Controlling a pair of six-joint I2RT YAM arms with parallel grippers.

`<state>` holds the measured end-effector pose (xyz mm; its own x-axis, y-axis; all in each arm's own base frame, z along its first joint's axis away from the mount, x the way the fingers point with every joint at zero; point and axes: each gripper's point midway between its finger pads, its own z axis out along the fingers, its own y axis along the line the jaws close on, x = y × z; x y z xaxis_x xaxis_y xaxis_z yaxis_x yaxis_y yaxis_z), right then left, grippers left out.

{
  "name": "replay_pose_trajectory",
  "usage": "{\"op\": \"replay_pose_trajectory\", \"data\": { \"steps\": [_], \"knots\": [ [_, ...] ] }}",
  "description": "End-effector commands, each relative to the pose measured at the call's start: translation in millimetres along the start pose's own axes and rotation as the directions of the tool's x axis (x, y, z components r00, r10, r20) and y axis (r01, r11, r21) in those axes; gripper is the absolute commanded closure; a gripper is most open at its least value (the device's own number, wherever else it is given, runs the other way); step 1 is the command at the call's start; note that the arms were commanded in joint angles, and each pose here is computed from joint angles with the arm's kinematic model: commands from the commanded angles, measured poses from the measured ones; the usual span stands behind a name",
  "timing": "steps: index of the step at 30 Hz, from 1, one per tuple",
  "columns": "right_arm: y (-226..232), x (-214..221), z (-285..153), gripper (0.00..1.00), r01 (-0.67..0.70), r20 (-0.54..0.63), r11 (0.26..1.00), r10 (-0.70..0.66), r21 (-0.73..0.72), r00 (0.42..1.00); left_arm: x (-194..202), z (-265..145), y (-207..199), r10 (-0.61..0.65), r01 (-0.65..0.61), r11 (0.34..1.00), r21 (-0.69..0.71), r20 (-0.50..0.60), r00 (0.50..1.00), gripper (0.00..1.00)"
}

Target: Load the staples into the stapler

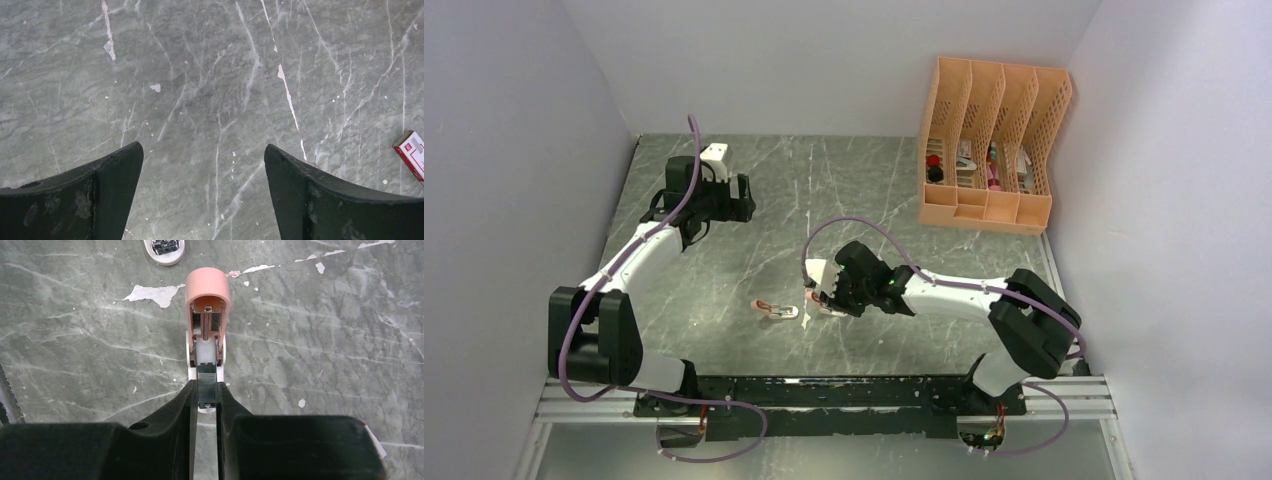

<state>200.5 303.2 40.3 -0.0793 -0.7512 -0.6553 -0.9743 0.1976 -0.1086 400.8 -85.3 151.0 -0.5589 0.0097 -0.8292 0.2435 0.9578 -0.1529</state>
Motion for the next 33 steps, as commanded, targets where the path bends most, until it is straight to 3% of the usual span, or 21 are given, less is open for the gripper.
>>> {"op": "replay_pose_trajectory", "data": {
  "steps": [1,33],
  "knots": [
    [-0.5,3.7,2.8,0.84,0.014,-0.014,1.000,-0.014,0.006,1.000,-20.0,0.2,-2.9,-0.001,-0.001,1.000,0.030,0.048,0.999,0.05],
    [2.6,12.5,6.2,0.84,0.022,-0.048,1.000,-0.023,-0.016,0.999,-19.5,1.0,-2.6,-0.003,0.002,1.000,0.031,0.045,0.999,0.05]
  ]
}}
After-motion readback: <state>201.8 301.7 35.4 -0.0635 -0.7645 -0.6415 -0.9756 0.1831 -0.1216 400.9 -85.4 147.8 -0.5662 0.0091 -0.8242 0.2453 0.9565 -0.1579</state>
